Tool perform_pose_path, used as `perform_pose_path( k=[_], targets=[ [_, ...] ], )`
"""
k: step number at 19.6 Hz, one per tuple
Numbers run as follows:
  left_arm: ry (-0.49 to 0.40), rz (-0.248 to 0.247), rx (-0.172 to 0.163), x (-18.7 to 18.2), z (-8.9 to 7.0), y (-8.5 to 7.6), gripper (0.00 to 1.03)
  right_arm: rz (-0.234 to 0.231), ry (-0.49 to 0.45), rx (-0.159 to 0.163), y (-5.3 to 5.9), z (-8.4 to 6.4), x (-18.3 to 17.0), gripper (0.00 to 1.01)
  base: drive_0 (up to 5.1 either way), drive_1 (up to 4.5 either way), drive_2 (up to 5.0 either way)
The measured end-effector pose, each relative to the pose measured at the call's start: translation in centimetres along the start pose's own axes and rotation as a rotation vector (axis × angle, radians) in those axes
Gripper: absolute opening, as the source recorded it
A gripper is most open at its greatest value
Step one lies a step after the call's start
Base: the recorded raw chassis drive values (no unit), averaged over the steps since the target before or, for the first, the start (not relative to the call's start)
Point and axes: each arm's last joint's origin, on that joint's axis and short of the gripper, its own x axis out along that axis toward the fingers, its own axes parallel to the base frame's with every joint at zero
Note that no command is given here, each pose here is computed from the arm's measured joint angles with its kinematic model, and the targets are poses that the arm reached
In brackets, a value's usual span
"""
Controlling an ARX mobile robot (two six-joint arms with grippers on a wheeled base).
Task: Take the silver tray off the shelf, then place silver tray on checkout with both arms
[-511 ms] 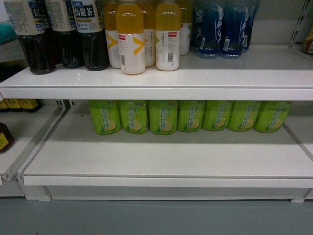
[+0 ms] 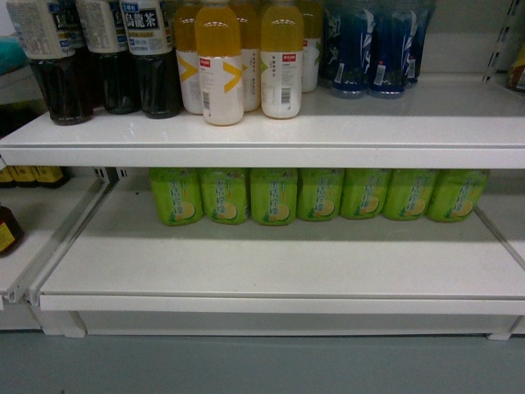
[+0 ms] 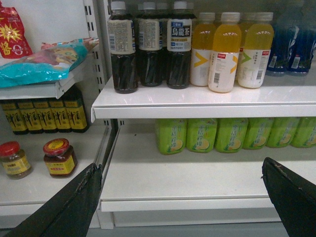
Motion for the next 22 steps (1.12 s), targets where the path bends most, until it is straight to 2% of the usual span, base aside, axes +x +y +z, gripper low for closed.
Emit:
perform_pose_path(
  k=[22],
  targets=[
    [0.003,0.0,0.0,0.0,-0.03,0.0,0.98,0.0,0.003,0.0,0.0,-0.03,0.0,0.98,0.0,0.0,0.0]
  ],
)
